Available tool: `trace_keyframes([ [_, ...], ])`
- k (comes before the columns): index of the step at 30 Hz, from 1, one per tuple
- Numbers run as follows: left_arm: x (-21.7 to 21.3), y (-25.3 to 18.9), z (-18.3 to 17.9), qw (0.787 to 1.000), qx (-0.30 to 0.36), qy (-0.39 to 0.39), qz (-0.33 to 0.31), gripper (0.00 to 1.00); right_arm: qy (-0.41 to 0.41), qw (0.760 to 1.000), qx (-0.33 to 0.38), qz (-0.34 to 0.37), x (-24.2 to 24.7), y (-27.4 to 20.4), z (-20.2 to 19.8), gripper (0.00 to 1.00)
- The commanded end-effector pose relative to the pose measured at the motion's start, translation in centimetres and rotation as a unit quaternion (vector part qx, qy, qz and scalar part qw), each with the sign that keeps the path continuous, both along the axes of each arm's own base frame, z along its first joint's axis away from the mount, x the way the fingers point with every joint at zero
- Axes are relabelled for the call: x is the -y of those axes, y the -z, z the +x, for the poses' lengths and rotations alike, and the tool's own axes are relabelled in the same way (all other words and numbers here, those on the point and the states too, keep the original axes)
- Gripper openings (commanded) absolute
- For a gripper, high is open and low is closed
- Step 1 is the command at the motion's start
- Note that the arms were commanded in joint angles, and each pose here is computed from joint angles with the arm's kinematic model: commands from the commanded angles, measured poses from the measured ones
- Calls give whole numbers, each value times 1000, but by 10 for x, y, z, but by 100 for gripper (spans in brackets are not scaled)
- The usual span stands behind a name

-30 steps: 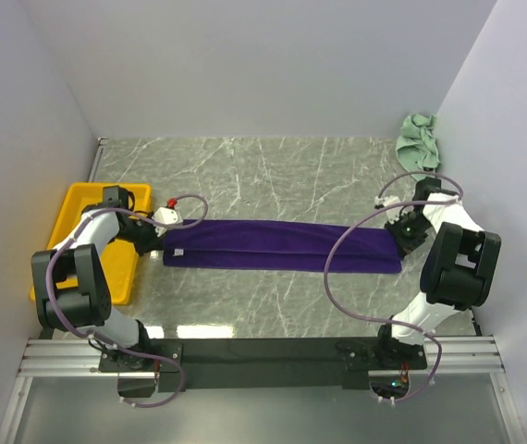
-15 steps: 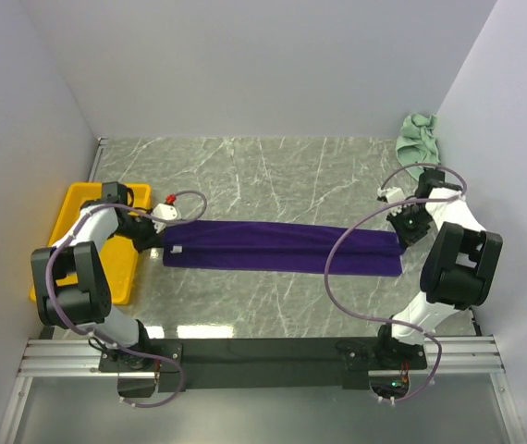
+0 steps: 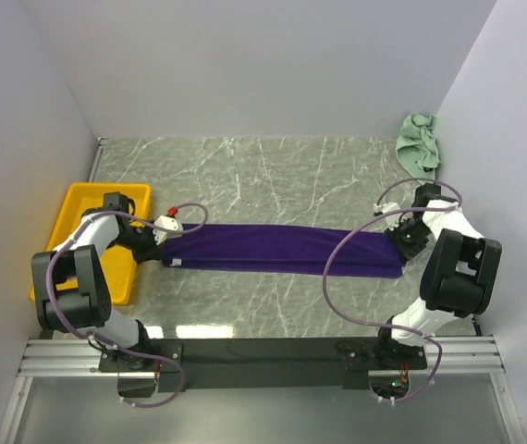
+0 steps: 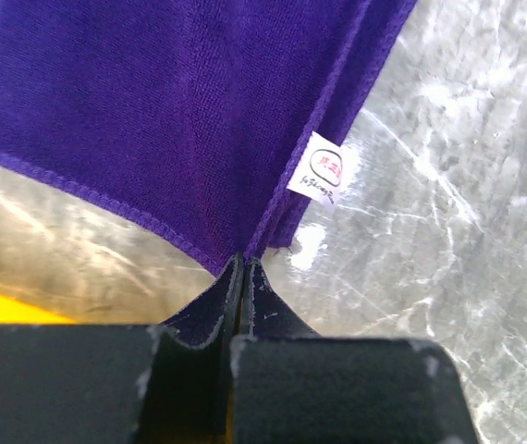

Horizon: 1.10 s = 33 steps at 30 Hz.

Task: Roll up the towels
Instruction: Fold the towel

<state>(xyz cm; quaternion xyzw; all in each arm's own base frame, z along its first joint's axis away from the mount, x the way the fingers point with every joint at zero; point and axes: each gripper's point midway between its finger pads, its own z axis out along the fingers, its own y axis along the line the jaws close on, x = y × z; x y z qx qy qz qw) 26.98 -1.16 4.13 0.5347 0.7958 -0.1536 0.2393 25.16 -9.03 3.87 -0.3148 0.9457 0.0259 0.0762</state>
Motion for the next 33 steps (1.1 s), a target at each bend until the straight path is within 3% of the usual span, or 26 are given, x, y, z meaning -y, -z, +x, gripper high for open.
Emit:
trace_keyframes([
  [1,-6,7,7,1000,18,-1,15,2,-2,1000,9,-26,13,1,6,23],
  [2,-6,7,9,1000,13,-14,12,8,2,1000,8,-23,12,0,6,33],
  [4,-7,4,15,1000,12,-27,11,16,5,1000,10,-12,9,-7,10,67],
  [6,-9,-7,20,999,8,-33,7,23,6,1000,28,-7,8,-22,18,74],
  [9,-10,-28,26,999,21,-39,5,33,10,998,54,3,11,-48,29,76],
  [10,-9,-38,29,999,31,-35,3,44,12,999,50,13,9,-54,27,76],
  [12,-8,-49,31,999,35,-35,-3,46,26,998,56,26,13,-63,36,76],
  [14,-5,-62,44,997,40,-55,-21,54,44,995,71,46,12,-79,53,75],
  [20,-5,-78,110,981,24,-174,-77,52,114,988,71,78,12,-77,108,63],
  [23,-9,-70,137,972,17,-223,-69,51,114,989,57,72,6,-63,119,59],
  [33,-6,-26,145,971,-37,-235,-17,55,81,995,-19,48,-1,-13,103,59],
])
